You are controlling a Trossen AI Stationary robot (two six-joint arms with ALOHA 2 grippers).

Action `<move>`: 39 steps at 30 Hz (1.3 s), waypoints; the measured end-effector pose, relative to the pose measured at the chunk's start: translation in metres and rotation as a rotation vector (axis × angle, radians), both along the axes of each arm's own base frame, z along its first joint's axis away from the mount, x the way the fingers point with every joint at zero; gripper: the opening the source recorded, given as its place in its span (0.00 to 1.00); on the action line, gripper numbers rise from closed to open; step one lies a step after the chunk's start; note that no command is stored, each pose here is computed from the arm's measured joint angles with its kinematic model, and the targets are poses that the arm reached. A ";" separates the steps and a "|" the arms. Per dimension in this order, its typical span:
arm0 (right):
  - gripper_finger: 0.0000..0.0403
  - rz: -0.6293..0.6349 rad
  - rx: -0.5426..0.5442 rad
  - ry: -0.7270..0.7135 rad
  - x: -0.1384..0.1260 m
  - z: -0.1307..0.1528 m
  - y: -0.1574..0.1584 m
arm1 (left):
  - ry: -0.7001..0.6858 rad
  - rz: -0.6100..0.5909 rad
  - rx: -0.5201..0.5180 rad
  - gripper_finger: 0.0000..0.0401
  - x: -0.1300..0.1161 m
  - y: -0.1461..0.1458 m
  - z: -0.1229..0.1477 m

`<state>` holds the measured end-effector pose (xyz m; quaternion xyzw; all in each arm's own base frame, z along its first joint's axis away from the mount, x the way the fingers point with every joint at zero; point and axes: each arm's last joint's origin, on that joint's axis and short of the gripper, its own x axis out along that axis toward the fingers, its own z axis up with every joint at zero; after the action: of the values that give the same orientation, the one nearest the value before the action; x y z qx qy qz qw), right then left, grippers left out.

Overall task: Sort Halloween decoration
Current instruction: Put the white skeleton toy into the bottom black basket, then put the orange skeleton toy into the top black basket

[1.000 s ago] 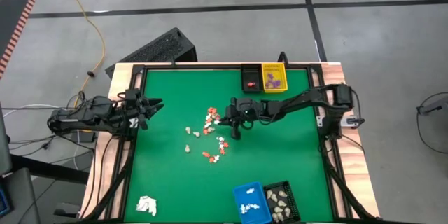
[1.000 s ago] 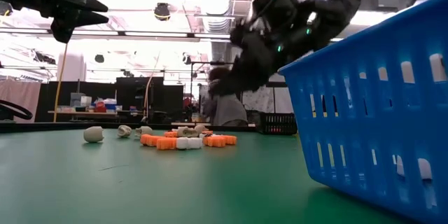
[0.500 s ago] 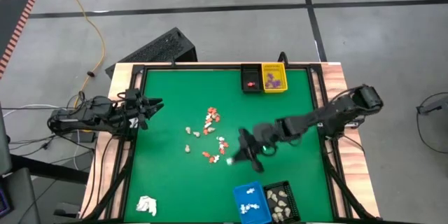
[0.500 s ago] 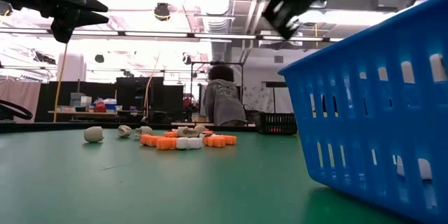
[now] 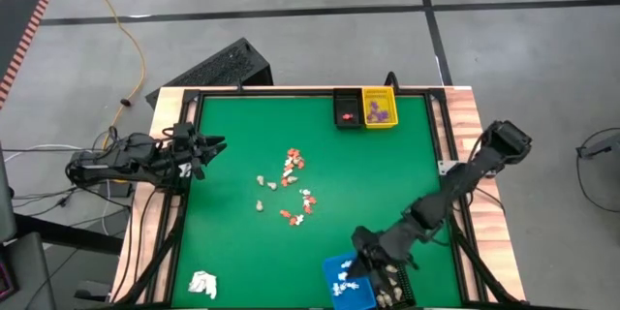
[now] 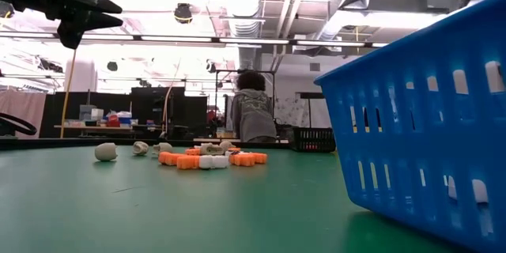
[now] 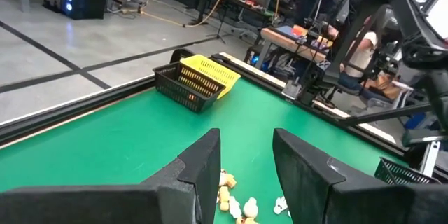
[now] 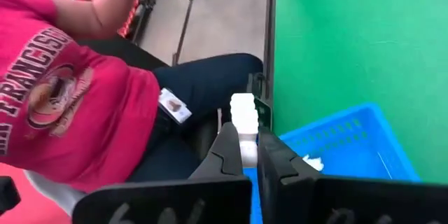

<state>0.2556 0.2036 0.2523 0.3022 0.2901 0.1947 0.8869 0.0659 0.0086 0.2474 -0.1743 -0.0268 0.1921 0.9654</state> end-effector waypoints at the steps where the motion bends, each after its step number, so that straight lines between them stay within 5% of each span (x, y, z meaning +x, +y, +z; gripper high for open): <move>1: 0.03 -0.003 -0.012 0.010 -0.002 0.001 0.002 | 0.000 0.001 0.000 0.30 0.000 0.000 0.000; 12: 0.04 -0.057 -0.076 0.176 -0.008 -0.008 -0.001 | 0.002 0.000 -0.001 0.30 0.000 0.000 0.000; 27: 0.33 -0.090 -0.112 0.248 -0.007 -0.015 -0.009 | 0.029 0.003 0.001 0.30 0.000 0.000 -0.003; 34: 0.33 -0.321 -0.458 -0.014 0.024 -0.007 -0.051 | 0.011 0.011 -0.018 0.30 0.000 0.000 -0.002; 39: 0.32 -0.430 -0.642 -0.076 0.054 -0.006 -0.102 | 0.005 0.028 -0.038 0.30 0.000 0.001 -0.002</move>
<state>0.3096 0.1013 0.2459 0.0556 0.2331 -0.0855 0.9671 0.0655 0.0093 0.2453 -0.1917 -0.0230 0.2063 0.9592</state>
